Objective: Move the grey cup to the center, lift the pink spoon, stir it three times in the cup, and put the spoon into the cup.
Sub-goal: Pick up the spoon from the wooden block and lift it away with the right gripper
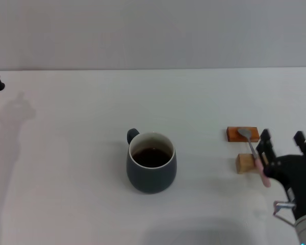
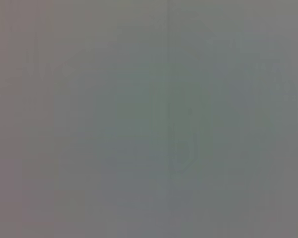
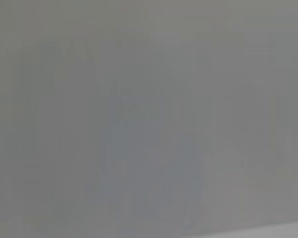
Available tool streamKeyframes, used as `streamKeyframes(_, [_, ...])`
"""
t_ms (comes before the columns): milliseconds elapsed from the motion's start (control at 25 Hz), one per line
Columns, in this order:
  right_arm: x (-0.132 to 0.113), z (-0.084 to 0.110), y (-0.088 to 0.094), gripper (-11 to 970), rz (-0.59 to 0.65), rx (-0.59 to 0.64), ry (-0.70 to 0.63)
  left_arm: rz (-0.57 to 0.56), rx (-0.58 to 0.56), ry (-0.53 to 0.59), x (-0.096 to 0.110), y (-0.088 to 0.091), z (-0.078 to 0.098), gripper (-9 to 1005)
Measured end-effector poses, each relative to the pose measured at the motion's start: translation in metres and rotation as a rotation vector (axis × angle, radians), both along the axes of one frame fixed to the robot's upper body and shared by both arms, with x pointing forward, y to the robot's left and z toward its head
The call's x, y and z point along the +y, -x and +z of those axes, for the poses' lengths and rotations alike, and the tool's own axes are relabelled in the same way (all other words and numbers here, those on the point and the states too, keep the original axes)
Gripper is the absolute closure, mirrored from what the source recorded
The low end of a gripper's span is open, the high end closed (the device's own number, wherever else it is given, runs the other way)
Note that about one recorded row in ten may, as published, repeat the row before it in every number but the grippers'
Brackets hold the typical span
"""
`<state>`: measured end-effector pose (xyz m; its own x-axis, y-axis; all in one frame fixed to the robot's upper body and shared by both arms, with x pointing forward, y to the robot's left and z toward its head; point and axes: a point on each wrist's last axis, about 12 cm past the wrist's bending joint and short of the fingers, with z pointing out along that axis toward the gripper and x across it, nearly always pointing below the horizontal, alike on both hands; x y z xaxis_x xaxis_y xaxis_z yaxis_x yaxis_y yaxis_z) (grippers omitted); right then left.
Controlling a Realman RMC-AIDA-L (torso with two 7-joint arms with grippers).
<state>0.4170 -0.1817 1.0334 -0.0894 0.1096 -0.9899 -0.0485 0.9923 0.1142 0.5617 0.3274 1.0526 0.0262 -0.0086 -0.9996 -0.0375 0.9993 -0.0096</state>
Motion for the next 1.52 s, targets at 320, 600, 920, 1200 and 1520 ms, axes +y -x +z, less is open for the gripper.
streamKeyframes(320, [0.009,-0.002,0.019,263,0.024,0.048,0.041,0.012,-0.01,0.002,0.003,0.0,0.002,998])
streamKeyframes(600, [0.01,-0.005,0.031,263,0.004,0.099,0.078,0.014,-0.01,-0.003,0.003,0.0,0.002,998])
streamKeyframes(920, [0.004,-0.015,0.031,263,-0.001,0.135,0.1,0.034,-0.006,-0.009,0.007,0.001,-0.001,998])
streamKeyframes(1200, [0.003,-0.019,0.031,265,0.017,0.161,0.099,0.036,-0.009,-0.004,0.007,0.003,-0.002,998])
streamKeyframes(1520, [0.004,-0.025,0.029,263,0.046,0.183,0.103,0.038,-0.013,0.0,0.008,0.004,-0.002,998])
